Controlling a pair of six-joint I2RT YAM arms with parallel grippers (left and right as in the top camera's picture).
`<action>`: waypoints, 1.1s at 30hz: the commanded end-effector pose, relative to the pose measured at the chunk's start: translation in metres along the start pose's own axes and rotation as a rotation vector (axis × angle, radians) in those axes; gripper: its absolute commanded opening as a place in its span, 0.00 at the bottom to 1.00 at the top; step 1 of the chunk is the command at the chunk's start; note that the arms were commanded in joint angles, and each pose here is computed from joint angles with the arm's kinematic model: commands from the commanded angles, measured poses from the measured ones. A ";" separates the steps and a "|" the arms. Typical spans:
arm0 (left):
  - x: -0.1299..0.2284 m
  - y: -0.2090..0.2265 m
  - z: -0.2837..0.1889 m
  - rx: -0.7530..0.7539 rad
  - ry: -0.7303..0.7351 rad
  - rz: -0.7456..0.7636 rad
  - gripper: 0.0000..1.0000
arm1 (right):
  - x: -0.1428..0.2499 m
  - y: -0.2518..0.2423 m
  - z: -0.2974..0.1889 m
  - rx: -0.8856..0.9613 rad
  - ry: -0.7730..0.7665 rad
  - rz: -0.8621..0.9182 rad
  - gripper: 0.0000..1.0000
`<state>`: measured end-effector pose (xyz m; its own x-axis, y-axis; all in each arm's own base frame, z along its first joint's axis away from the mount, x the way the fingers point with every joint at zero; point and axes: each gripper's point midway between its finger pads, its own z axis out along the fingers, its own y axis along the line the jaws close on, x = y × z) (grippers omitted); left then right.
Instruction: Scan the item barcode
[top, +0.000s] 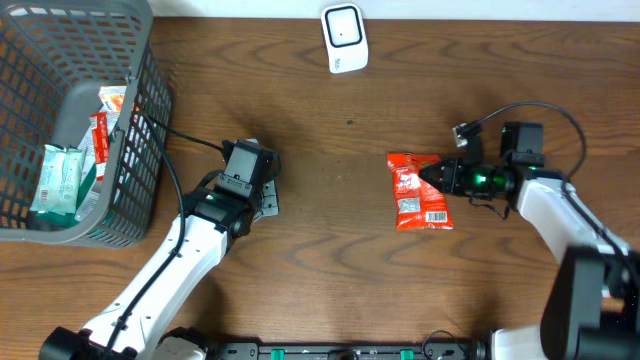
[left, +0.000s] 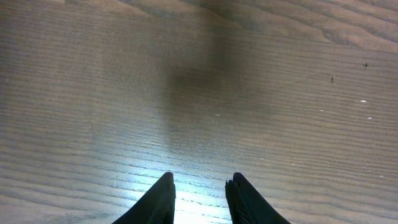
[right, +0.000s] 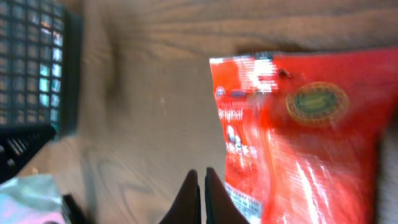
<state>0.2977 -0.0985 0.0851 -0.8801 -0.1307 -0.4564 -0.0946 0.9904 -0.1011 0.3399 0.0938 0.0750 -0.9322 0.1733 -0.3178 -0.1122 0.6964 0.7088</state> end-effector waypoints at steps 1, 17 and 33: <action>0.004 0.006 0.003 -0.025 0.010 0.014 0.31 | 0.016 -0.021 -0.010 0.230 0.048 0.006 0.01; 0.003 0.005 0.003 -0.024 0.007 0.012 0.31 | 0.088 -0.051 0.001 0.549 0.247 0.062 0.01; 0.003 0.005 0.003 -0.024 0.007 0.013 0.31 | 0.047 -0.006 -0.015 0.511 0.182 -0.034 0.06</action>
<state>0.2980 -0.0986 0.0853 -0.8795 -0.1310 -0.4575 -0.0945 0.9903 -0.1018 0.2592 0.0885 0.0224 -0.9958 0.0716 -0.0567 0.0533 0.9599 0.2753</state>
